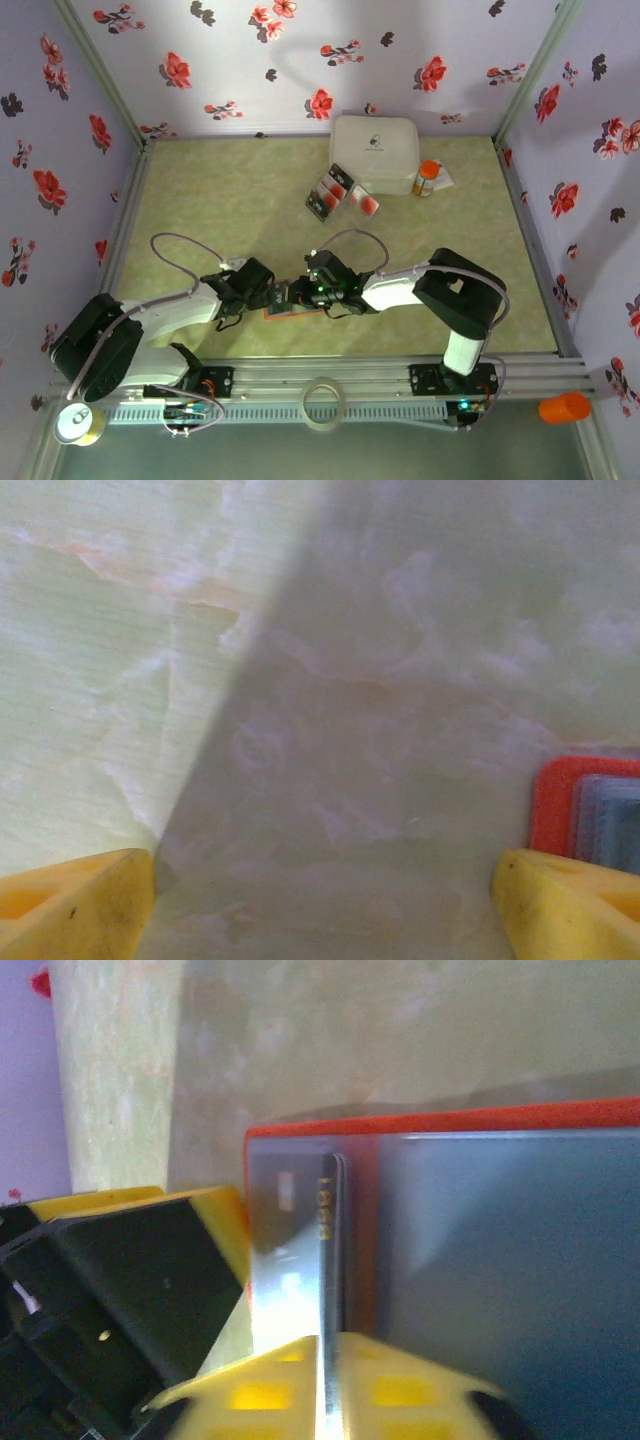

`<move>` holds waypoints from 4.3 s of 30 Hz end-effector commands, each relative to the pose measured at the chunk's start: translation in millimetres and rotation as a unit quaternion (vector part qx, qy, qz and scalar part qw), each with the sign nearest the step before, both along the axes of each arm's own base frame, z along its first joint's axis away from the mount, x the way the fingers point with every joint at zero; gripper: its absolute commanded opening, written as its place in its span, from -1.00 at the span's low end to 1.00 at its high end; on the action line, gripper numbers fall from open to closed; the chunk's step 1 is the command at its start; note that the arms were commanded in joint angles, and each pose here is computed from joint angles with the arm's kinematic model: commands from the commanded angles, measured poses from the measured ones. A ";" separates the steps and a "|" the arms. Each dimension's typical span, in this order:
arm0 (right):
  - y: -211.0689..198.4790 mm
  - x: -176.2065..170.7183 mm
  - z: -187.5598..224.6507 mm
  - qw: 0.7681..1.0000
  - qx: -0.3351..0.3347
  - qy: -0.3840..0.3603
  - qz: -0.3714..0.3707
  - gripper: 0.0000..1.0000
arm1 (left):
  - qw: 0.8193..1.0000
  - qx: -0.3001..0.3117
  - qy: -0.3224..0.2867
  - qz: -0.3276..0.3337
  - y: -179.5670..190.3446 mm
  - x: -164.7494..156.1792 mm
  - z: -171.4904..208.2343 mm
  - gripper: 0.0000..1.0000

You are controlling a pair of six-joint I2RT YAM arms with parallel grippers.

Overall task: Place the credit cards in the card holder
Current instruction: Insert the credit card into the card slot, then move the card holder to the bottom-center of the table, then insert the credit card into the card slot.

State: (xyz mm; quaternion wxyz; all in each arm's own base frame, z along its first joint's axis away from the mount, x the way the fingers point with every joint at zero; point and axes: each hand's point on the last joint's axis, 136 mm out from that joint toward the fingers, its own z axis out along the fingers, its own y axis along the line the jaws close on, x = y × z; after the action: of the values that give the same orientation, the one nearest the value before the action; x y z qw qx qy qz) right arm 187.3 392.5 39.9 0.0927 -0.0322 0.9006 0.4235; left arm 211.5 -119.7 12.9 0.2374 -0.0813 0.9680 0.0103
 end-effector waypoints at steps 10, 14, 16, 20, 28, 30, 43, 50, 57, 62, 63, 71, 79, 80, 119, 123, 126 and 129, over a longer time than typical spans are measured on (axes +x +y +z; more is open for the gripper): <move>-72.9 11.3 43.0 0.987 -0.126 -0.101 -0.010 -0.02 | 0.998 -0.063 0.005 -0.021 -24.0 1.6 -11.7 0.78; -100.7 18.0 36.5 0.972 -0.199 -0.120 -0.025 0.11 | 0.997 -0.067 -0.001 -0.024 -24.9 2.4 -7.6 0.78; -108.2 21.1 31.4 0.966 -0.224 -0.124 -0.029 0.15 | 0.997 -0.068 -0.003 -0.026 -24.7 2.4 -5.8 0.79; -106.8 27.5 24.5 0.961 -0.243 -0.130 -0.028 0.16 | 0.997 -0.069 -0.004 -0.027 -24.1 1.7 -3.9 0.79; -103.1 41.7 5.3 0.957 -0.260 -0.123 -0.031 -0.39 | 0.997 -0.071 -0.009 -0.027 -23.4 1.8 -0.9 0.80; -108.9 43.3 1.8 0.956 -0.264 -0.119 -0.036 -0.75 | 0.997 -0.073 -0.012 -0.029 -24.3 2.6 1.4 0.80; -160.6 36.7 7.1 0.954 -0.265 -0.115 -0.077 -1.00 | 0.991 -0.096 -0.041 -0.079 -52.9 8.8 21.5 0.84; -171.9 33.2 23.2 0.954 -0.260 -0.121 -0.086 -0.40 | 0.989 -0.094 -0.034 -0.105 -74.2 12.6 20.9 0.86; -144.7 32.7 59.7 0.971 -0.192 -0.129 -0.061 -0.72 | 0.992 -0.073 -0.039 -0.091 -66.7 13.0 21.1 0.86; -111.1 34.3 61.4 0.983 -0.140 -0.111 -0.038 -1.00 | 0.994 -0.057 -0.054 -0.072 -52.9 13.6 28.7 0.87; -106.5 35.0 60.2 0.984 -0.137 -0.109 -0.035 -1.00 | 0.995 -0.053 -0.056 -0.069 -50.5 13.6 29.6 0.87; -66.3 37.7 37.1 0.988 -0.126 -0.087 -0.009 -1.00 | 0.996 -0.024 -0.031 -0.075 -44.9 10.0 15.6 0.87; -48.5 36.5 14.0 0.987 -0.141 -0.073 0.007 -1.00 | 0.995 -0.020 -0.018 -0.100 -52.6 10.3 6.7 0.87; -47.8 36.2 12.0 0.987 -0.142 -0.071 0.008 -1.00 | 0.994 -0.021 -0.016 -0.102 -53.7 10.2 5.8 0.87; -37.7 26.6 1.6 0.984 -0.164 -0.063 0.024 -1.00 | 0.992 -0.037 -0.010 -0.117 -60.3 7.7 1.1 0.83; -45.0 26.2 9.5 0.983 -0.166 -0.071 0.017 -1.00 | 0.994 -0.037 -0.018 -0.103 -51.9 7.7 9.3 0.85; -44.8 22.6 10.1 0.985 -0.160 -0.068 0.018 -1.00 | 0.994 -0.039 -0.021 -0.096 -47.1 6.0 13.3 0.85; -44.5 19.1 7.3 0.986 -0.155 -0.062 0.018 -1.00 | 0.995 -0.035 -0.018 -0.090 -40.8 3.2 14.1 0.85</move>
State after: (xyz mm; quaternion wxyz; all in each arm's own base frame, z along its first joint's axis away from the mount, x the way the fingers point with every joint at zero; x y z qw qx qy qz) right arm 214.0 353.8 52.0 0.1441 -0.0978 0.9435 0.2821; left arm 219.0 -169.0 27.5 0.2575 0.0096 0.9649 -0.0498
